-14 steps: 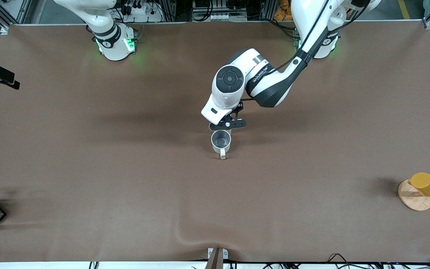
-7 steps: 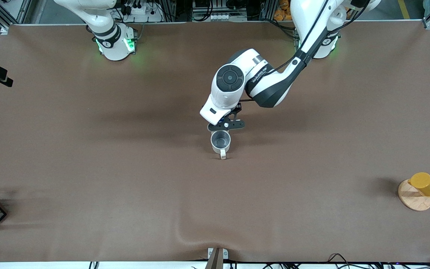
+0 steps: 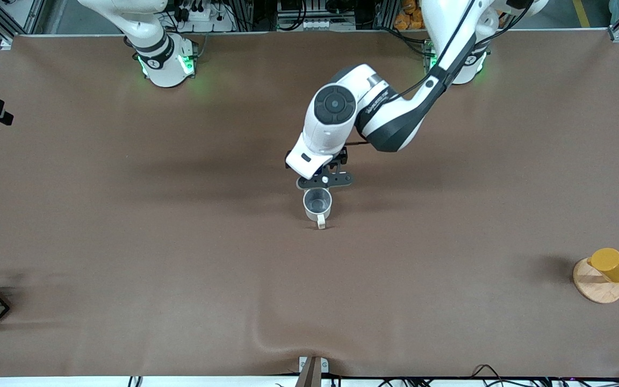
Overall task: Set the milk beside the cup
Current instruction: 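Set the carton down, open the left gripper and lift away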
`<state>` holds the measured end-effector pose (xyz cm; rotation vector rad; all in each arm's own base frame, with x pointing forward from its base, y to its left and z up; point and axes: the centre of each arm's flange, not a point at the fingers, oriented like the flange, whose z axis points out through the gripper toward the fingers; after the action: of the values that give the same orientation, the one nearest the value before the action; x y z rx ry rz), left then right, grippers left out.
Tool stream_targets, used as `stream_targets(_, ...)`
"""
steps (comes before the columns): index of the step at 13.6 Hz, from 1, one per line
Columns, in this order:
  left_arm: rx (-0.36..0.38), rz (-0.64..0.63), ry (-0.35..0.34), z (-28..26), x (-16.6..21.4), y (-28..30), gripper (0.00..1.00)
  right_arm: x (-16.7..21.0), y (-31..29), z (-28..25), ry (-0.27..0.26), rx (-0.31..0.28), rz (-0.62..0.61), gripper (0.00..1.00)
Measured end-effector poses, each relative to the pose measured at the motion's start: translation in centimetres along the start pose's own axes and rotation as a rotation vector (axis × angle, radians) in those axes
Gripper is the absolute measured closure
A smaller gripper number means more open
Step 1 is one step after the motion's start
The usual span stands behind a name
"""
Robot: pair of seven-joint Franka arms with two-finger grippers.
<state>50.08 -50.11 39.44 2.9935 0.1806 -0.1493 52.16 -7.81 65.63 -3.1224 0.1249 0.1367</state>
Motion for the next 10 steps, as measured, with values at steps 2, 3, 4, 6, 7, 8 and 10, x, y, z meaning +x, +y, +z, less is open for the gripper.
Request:
stream_targets(2,-0.009,-0.006,0.044,-4.1,0.1,-0.6,0.00,0.0,0.1,0.0,0.005,0.000,0.003,0.00)
stream_targets(3,-0.002,-0.019,0.088,-6.7,0.9,-1.9,0.00,0.1,0.2,-0.1,0.006,0.000,0.004,0.00)
stream_targets(4,0.011,-0.044,0.147,-9.9,2.3,-3.9,0.00,0.1,0.2,-0.1,0.007,0.000,0.004,0.00)
stream_targets(6,0.047,-0.113,0.223,-16.5,5.8,-10.6,0.00,0.1,0.3,-0.1,0.008,0.000,0.005,0.00)
stream_targets(7,0.076,-0.113,0.226,-19.2,7.3,-14.6,0.00,0.1,0.3,-0.1,0.008,0.000,0.005,0.00)
stream_targets(8,0.104,-0.095,0.222,-21.5,8.5,-18.6,0.00,0.1,0.2,-0.1,0.011,-0.001,0.004,0.00)
stream_targets(10,0.137,-0.048,0.222,-25.1,10.8,-26.4,0.00,0.2,0.0,-0.1,0.015,-0.001,0.001,0.00)
